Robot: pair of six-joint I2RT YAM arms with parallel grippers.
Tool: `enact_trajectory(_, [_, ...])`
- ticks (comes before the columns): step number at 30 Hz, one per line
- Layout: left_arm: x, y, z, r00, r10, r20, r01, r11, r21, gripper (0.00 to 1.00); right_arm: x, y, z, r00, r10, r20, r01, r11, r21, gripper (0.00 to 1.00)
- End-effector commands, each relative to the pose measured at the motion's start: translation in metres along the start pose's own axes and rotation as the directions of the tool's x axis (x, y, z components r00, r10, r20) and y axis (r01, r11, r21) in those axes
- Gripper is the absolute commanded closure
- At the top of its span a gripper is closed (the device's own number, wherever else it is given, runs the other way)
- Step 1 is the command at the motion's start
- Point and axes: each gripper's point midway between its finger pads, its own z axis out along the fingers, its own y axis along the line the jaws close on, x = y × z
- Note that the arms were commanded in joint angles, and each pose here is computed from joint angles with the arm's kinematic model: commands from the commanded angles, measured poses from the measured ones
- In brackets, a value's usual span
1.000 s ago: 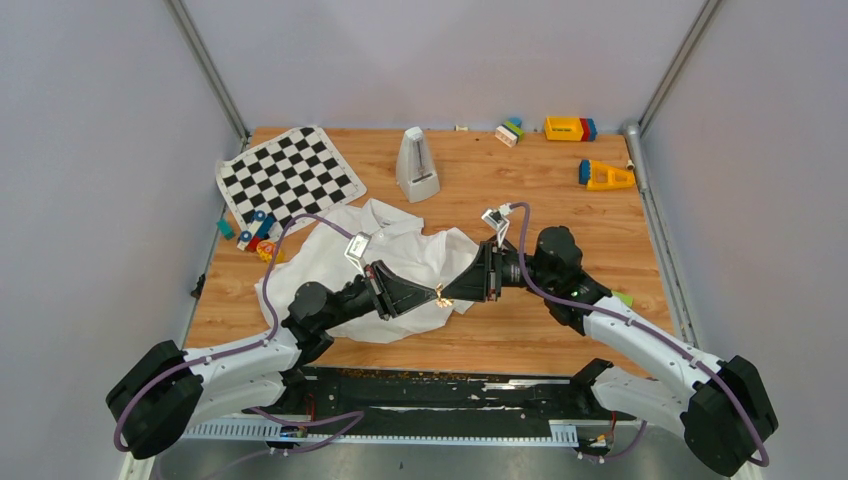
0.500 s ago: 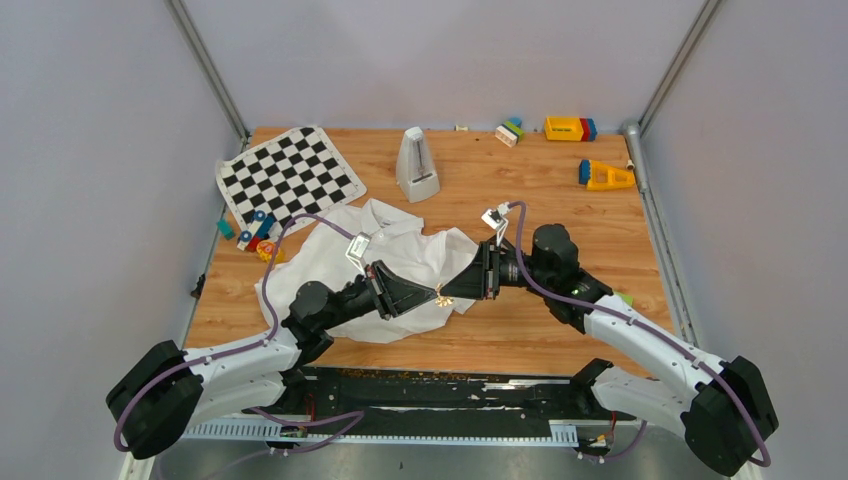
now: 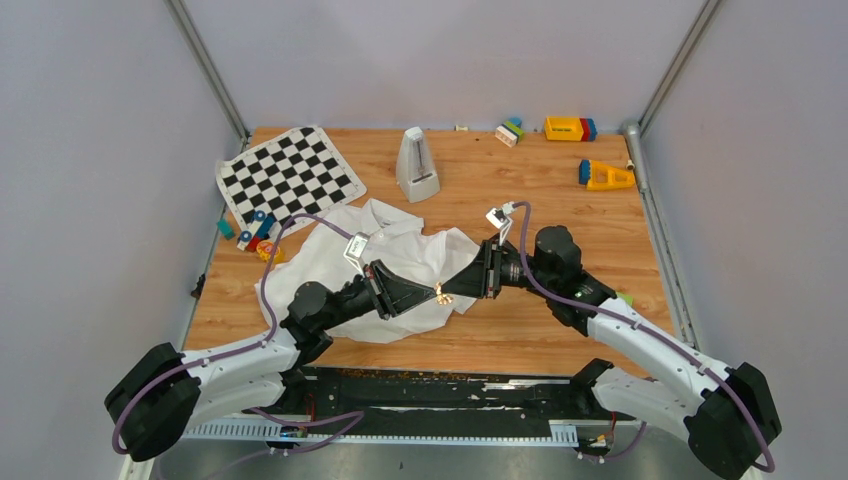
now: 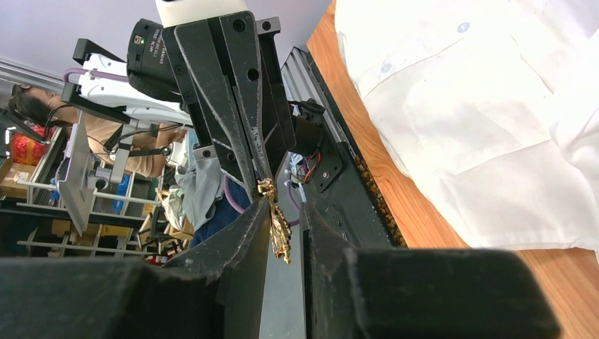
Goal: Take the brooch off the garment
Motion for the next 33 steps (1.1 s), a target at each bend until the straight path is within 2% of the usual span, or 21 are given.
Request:
enact_trajectory(1, [-0.011,-0.032,0.0,0.998,0.053,0.029,-0.056,0.991,0.119,1.0,-0.013,-0.008,0.0,0.998,-0.02,0.056,0.016,0.998,0.061,0.78])
enact_trajectory(21, [-0.013,-0.031,-0.003,0.997,0.059,0.042,-0.063,0.993,0.103,1.0,-0.016,-0.006,-0.005,0.995,-0.029,0.096,0.022,0.997,0.073,0.73])
enact_trajectory(33, [-0.011,-0.022,-0.001,0.998,0.047,0.035,-0.049,0.997,0.063,1.0,-0.02,0.006,-0.013,0.99,-0.073,0.12,0.066,0.996,0.06,0.61])
